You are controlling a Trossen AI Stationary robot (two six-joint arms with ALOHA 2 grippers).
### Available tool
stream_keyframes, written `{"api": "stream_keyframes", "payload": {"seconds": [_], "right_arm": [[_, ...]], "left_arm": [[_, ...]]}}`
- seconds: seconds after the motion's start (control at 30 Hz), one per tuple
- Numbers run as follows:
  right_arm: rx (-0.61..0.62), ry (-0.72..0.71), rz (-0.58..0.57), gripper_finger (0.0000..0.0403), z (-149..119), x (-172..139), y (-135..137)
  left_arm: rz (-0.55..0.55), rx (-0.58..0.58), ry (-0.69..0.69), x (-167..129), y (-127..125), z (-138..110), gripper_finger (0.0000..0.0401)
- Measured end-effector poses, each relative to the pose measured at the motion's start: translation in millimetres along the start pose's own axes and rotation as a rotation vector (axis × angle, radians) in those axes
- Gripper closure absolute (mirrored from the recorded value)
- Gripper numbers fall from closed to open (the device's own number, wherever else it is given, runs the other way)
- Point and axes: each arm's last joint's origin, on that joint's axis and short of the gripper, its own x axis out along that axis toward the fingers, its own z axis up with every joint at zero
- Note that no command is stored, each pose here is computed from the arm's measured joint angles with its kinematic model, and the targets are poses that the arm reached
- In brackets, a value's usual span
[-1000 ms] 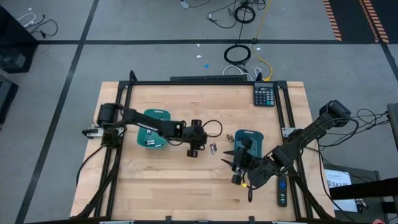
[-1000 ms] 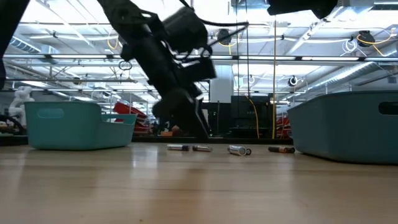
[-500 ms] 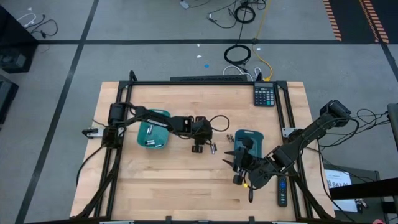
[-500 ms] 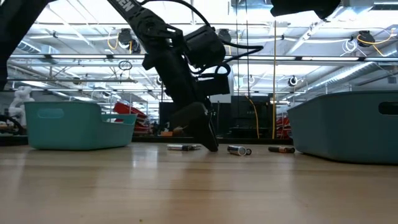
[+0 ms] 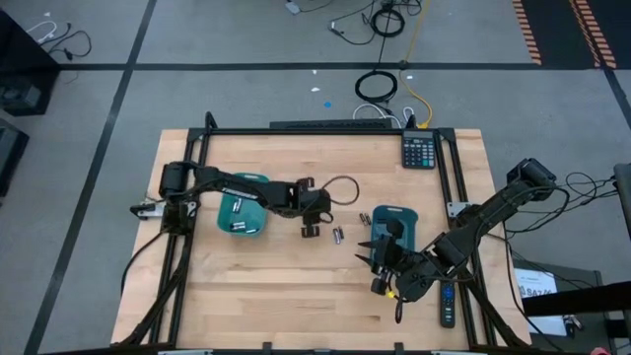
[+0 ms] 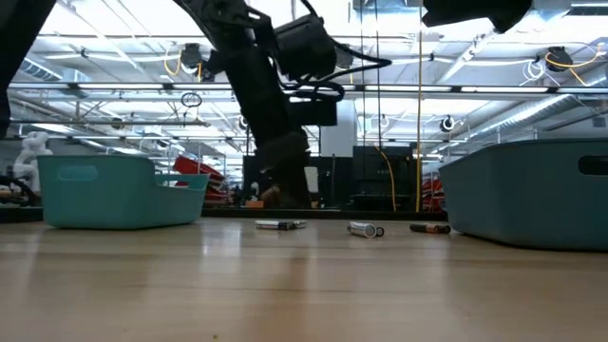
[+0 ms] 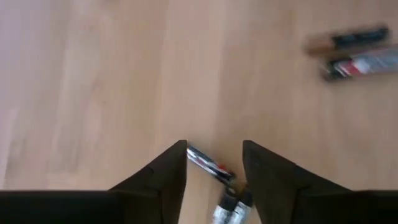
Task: Sort batteries
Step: Put the silver battery into the green bin
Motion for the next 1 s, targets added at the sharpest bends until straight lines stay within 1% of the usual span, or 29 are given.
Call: {"api": "stream_keyframes", "payload": {"seconds": [0.07, 0.13, 0.3, 0.43, 0.5, 0.57, 0.63, 0.7, 0.87, 1.0], "right_arm": [[0.006, 0.000, -0.001, 0.0277, 0.0, 0.1, -0.1], [0.013, 0.000, -0.002, 0.0277, 0.0, 0.1, -0.1], [0.012, -0.002, -0.003, 0.0277, 0.0, 0.1, -0.1], [0.006, -0.010, -0.014, 0.0277, 0.2, 0.1, -0.5], [0.006, -0.011, -0.015, 0.0277, 0.3, 0.1, -0.5], [0.006, -0.011, -0.015, 0.0277, 0.3, 0.1, -0.5], [0.005, -0.012, -0.016, 0.0277, 0.4, 0.1, -0.5], [0.007, -0.013, -0.015, 0.0277, 0.5, 0.1, -0.3], [0.007, -0.014, -0.014, 0.0277, 0.6, 0.1, -0.3], [0.007, -0.013, -0.015, 0.0277, 0.6, 0.1, -0.3]], "left_arm": [[0.008, -0.059, -0.002, 3.8, 3.6, 0.1, 0.0219], [0.010, -0.099, 0.024, 10.4, 5.7, -3.2, 0.0202], [0.018, -0.146, 0.025, 11.4, 9.9, -3.4, 0.0172], [0.017, -0.192, 0.059, 13.3, 15.9, -7.2, 0.0169], [0.024, -0.236, 0.081, 18.7, 20.3, -10.1, 0.0169], [0.018, -0.250, 0.123, 25.1, 23.8, -15.3, 0.0170], [-0.009, -0.254, 0.127, 29.5, 25.2, -15.9, 0.0180], [-0.021, -0.240, 0.129, 33.1, 24.9, -16.2, 0.0201], [-0.036, -0.204, 0.135, 37.1, 23.3, -17.2, 0.0286], [-0.044, -0.148, 0.121, 30.1, 20.6, -14.9, 0.0335]]}}
